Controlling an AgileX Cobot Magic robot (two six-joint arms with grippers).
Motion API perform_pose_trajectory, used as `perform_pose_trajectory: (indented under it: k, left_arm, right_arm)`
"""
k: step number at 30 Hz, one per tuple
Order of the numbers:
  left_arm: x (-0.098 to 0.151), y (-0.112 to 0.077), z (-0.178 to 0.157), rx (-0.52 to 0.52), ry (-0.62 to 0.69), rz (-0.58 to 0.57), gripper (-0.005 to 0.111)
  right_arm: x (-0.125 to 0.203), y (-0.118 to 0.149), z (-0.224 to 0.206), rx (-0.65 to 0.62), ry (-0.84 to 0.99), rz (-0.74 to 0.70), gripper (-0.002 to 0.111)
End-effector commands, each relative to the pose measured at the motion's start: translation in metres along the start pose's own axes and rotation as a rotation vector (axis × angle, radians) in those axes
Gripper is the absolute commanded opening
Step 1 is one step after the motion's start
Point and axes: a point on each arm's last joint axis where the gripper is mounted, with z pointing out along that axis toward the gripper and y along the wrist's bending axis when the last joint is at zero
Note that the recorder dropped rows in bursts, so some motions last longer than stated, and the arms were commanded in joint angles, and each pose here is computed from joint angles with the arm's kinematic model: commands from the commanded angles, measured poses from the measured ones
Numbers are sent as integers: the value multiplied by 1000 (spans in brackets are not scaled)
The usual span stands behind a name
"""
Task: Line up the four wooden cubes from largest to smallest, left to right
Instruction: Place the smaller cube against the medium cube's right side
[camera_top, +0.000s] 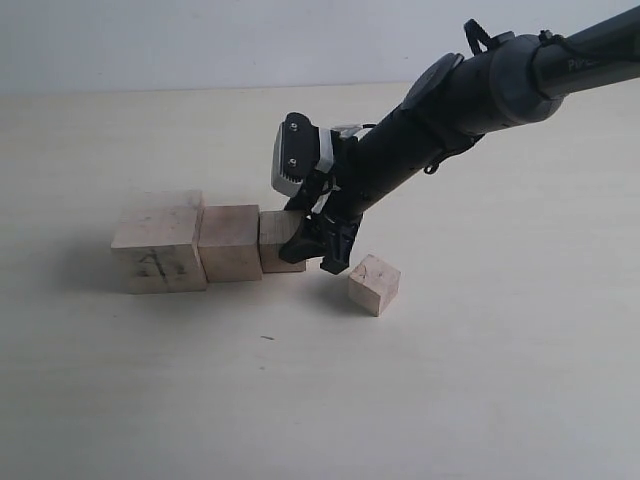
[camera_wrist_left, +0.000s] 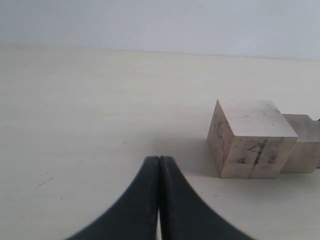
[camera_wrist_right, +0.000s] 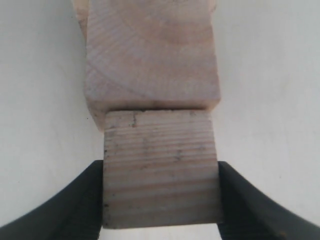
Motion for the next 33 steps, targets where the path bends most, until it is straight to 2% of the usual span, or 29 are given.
perform_pose_trajectory:
  k: [1,8,15,22,33]
  left_arm:
    - [0,0,0,4,-11,3,0]
    - [0,0,0,4,-11,3,0]
    - [0,0,0,4,-11,3,0]
    - [0,0,0,4,-11,3,0]
    - [0,0,0,4,-11,3,0]
  right_arm:
    - [-2,1,0,-8,-18,4,0]
    - [-2,1,0,-8,-18,2,0]
    - [-7,-1,0,9,-77,64,0]
    - [-4,1,0,-3,-35,11,16]
    - [-6,2,0,-20,-59,15,29]
